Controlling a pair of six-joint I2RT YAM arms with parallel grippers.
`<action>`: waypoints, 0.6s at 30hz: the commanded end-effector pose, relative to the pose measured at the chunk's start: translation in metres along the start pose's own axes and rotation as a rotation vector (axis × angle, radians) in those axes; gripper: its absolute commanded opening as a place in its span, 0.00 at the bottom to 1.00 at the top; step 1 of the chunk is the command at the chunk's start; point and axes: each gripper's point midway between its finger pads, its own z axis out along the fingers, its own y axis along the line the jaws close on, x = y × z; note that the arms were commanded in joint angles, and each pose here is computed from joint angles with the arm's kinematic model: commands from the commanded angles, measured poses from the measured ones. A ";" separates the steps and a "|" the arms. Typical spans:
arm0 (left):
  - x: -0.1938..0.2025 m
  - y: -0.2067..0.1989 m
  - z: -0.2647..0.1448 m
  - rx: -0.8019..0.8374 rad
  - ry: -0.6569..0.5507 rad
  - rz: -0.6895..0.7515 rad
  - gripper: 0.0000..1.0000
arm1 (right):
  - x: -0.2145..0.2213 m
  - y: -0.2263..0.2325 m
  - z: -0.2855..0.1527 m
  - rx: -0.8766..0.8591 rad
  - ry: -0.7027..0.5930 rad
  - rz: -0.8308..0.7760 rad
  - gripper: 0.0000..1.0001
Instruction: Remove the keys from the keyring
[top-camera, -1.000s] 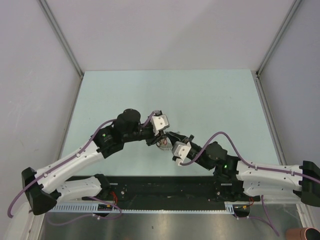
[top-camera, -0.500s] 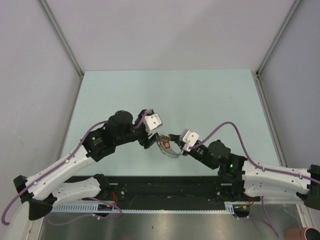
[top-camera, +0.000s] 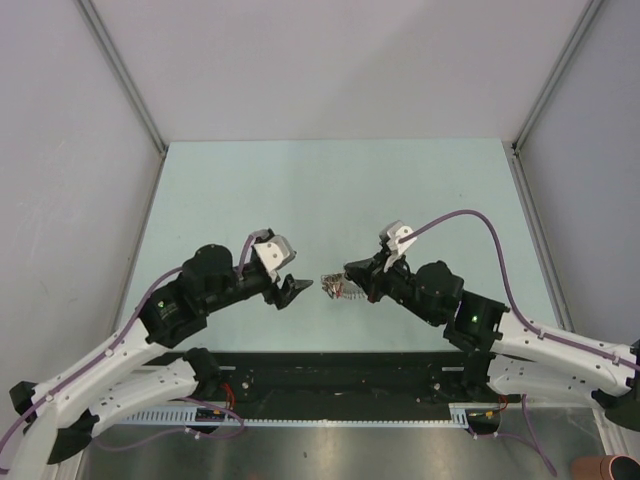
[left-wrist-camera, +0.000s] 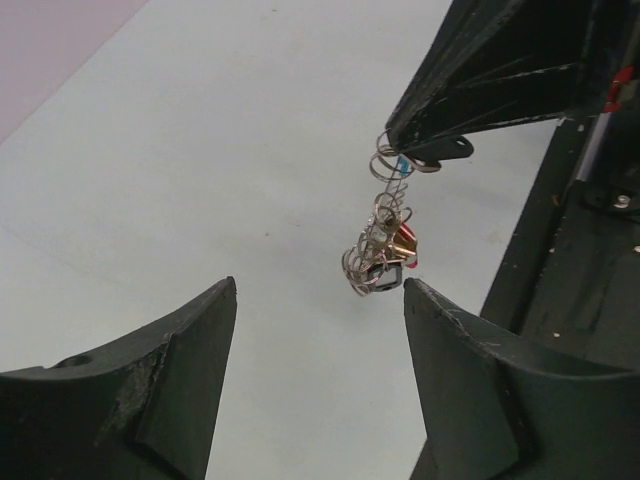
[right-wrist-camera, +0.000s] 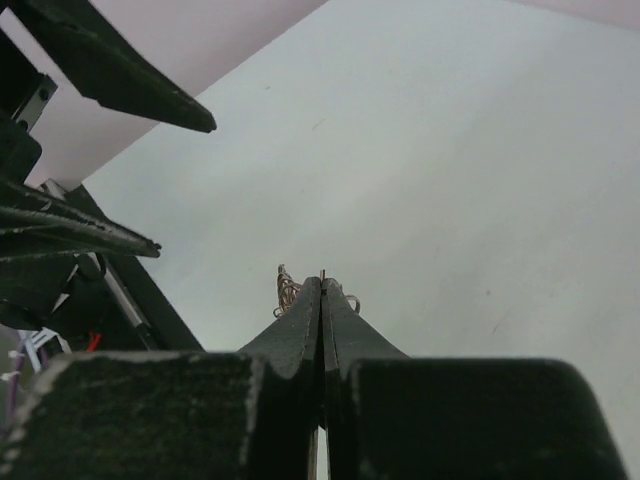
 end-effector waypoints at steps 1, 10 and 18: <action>-0.015 -0.018 0.004 0.081 -0.102 -0.078 0.72 | -0.032 0.010 -0.004 -0.016 -0.048 0.226 0.00; -0.007 -0.048 0.018 0.243 -0.179 -0.107 0.68 | -0.019 -0.010 -0.001 0.043 0.036 0.424 0.00; -0.015 -0.047 0.031 0.257 -0.175 -0.088 0.64 | -0.021 -0.017 0.002 0.033 0.050 0.558 0.00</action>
